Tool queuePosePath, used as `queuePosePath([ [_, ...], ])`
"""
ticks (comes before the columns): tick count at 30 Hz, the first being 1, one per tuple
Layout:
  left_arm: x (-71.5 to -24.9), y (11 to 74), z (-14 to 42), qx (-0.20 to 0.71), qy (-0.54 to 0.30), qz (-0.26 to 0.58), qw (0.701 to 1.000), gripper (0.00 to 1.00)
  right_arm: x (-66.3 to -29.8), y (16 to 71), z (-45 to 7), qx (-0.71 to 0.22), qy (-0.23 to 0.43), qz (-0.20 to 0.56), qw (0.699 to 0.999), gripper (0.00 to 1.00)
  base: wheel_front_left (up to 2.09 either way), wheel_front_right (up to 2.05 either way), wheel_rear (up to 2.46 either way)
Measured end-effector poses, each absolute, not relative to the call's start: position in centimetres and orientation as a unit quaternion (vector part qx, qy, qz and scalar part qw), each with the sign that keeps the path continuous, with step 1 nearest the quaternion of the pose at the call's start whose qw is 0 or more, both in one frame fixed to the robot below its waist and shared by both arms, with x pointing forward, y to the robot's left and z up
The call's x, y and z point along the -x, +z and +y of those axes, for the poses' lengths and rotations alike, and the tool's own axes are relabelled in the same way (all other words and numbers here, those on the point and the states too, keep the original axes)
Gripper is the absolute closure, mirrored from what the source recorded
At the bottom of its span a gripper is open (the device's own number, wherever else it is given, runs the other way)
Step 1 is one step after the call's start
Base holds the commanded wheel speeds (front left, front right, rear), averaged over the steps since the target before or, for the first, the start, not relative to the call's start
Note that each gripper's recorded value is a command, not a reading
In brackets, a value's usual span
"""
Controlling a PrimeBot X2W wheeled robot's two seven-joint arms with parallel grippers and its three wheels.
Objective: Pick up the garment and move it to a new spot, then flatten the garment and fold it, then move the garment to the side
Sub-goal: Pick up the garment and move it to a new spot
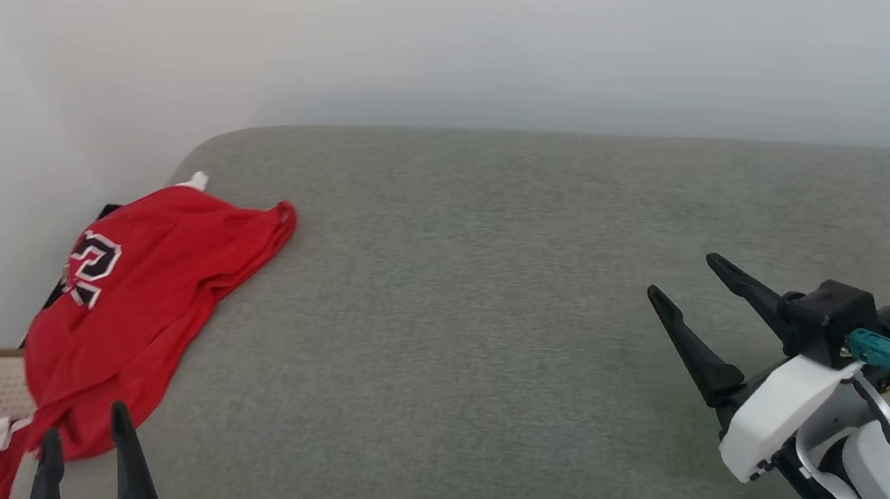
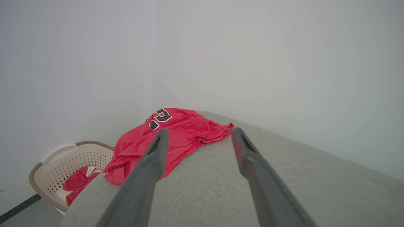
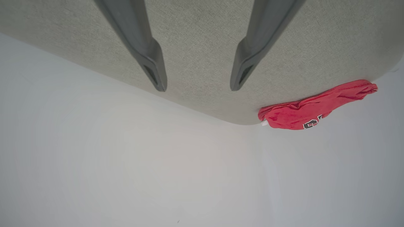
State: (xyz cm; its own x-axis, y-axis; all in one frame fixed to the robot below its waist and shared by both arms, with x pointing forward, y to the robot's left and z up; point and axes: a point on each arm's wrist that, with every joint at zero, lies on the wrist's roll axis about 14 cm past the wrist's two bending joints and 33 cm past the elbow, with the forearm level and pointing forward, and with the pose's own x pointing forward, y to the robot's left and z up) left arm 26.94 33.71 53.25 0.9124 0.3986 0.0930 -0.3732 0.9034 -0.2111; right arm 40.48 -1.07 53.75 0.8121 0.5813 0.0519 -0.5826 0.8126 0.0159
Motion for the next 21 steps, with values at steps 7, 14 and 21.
queuePosePath([
  [7, -24.6, 53.1, 35.2, 0.099, 0.235, -0.069, 0.964, 0.0, -40.4, 53.9, 1.7, -0.015, 0.342, -0.022, 0.939, 0.0, 0.0, 0.0, 0.0],
  [14, -23.5, 52.6, 36.1, 0.107, 0.258, -0.065, 0.958, 0.0, -40.7, 53.7, 2.7, -0.017, 0.355, -0.019, 0.935, 0.0, 0.0, 0.0, 0.0],
  [21, -23.9, 52.6, 36.7, 0.11, 0.268, -0.063, 0.955, 0.0, -41.4, 53.3, 2.8, -0.022, 0.355, -0.017, 0.935, 0.0, 0.0, 0.0, 0.0],
])
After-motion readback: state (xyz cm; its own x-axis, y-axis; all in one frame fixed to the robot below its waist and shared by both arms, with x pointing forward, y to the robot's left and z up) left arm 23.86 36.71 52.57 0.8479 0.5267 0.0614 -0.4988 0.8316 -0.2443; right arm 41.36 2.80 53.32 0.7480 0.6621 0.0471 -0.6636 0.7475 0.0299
